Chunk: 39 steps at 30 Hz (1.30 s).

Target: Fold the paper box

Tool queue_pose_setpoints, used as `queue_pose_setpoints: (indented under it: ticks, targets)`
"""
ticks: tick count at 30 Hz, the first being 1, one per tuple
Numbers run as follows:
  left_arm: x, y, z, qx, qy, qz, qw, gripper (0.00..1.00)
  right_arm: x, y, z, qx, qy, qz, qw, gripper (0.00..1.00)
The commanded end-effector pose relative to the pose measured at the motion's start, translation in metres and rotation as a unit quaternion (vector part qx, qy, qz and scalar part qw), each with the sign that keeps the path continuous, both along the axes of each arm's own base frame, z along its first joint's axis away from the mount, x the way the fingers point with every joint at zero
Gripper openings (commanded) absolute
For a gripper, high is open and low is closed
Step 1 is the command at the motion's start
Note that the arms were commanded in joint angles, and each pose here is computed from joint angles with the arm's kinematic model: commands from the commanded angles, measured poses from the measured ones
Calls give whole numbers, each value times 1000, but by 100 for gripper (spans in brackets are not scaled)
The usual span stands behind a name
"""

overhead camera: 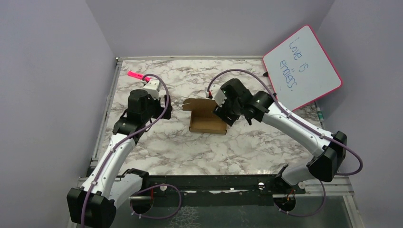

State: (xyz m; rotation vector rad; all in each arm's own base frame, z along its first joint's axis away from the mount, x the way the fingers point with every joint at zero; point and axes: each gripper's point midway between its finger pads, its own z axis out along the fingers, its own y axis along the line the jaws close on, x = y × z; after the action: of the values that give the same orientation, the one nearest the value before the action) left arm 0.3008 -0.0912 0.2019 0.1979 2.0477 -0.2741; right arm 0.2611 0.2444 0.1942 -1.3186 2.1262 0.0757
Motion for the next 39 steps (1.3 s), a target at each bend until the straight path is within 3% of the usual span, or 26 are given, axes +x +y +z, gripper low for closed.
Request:
queue_pose_setpoints:
  ticks: [1, 14, 29, 39]
  targets:
    - [15, -9, 33, 26, -49, -48, 997, 91, 33, -30, 28, 22, -57, -64, 996, 66]
    - [35, -59, 40, 48, -53, -212, 975, 84, 57, -48, -11, 29, -30, -42, 998, 64]
    - [49, -101, 8, 126, -56, -345, 929, 79, 81, -42, -39, 53, -5, -16, 998, 44]
    - [56, -109, -14, 144, -46, -396, 906, 64, 80, -38, -50, 62, 17, 0, 998, 38]
